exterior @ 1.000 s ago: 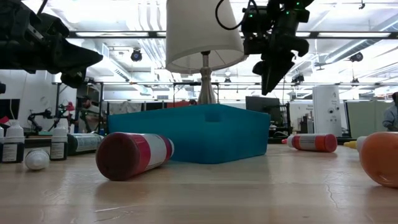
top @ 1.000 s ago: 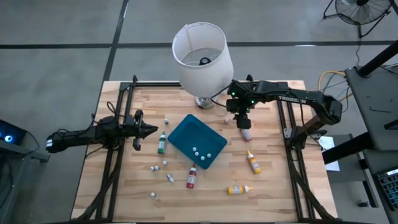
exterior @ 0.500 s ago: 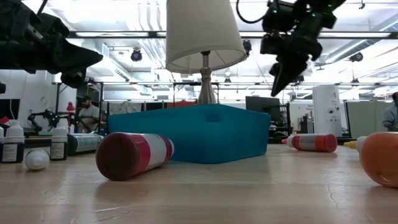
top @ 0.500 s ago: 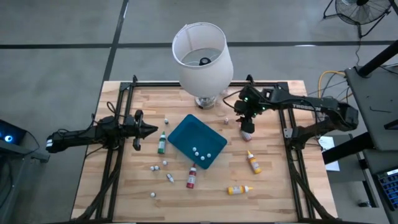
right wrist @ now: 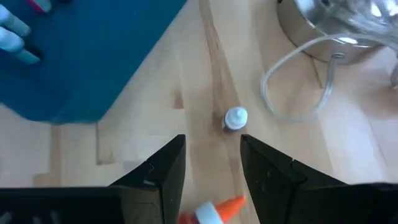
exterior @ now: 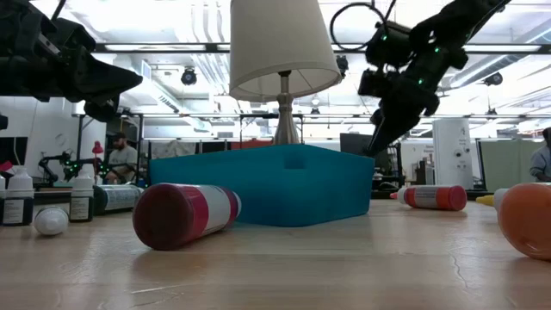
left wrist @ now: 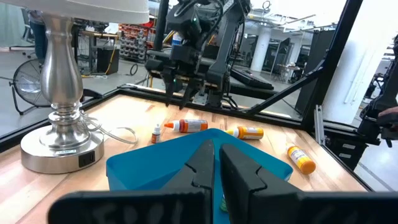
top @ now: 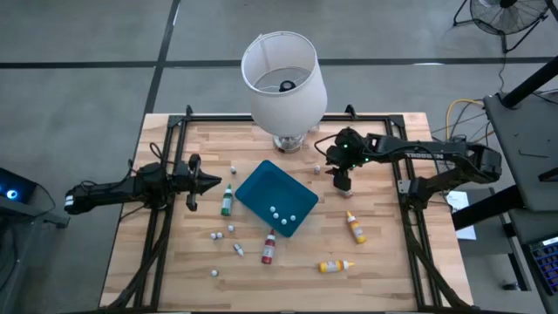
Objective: Pick & Place food coloring
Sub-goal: Put the small orange food coloring bottle into the blue container
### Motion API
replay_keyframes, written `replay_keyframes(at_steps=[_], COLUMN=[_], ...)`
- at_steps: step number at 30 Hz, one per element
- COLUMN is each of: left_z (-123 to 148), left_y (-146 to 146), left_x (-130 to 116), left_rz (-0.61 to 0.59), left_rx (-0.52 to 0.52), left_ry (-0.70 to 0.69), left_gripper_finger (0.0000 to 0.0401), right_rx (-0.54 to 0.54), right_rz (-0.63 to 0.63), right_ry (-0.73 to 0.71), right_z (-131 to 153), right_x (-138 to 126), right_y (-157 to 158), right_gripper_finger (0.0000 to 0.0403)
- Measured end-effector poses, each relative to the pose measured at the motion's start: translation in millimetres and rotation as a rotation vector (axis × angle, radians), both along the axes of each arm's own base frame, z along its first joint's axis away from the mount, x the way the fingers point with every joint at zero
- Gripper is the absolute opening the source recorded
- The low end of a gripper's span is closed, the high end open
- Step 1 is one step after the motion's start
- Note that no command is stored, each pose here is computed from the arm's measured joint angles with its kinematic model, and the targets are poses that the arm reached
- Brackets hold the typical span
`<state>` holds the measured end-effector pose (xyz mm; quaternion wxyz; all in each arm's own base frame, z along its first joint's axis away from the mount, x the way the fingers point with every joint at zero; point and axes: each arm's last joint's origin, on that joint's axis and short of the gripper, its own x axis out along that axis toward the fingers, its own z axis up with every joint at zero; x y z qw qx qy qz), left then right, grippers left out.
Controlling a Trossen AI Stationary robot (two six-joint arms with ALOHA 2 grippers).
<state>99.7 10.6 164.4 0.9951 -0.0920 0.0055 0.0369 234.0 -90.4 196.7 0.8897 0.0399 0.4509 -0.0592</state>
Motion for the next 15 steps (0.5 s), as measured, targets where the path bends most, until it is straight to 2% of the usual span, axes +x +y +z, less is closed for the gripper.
replay_keyframes(at_steps=[4,15], left_z=[0.0,0.0], left_y=[0.0,0.0], left_x=[0.0,0.0], left_rz=[0.000,0.000], left_rx=[0.000,0.000], left_ry=[0.000,0.000], left_gripper_finger=[0.0000,0.0000], right_rx=[-0.028,-0.022], right_rz=[0.016,0.021], right_ry=[-0.038,0.014], right_z=[-8.4,-13.3], right_x=[11.9,21.4], right_y=[-4.9,-13.7], right_gripper_finger=[0.0146,0.0146])
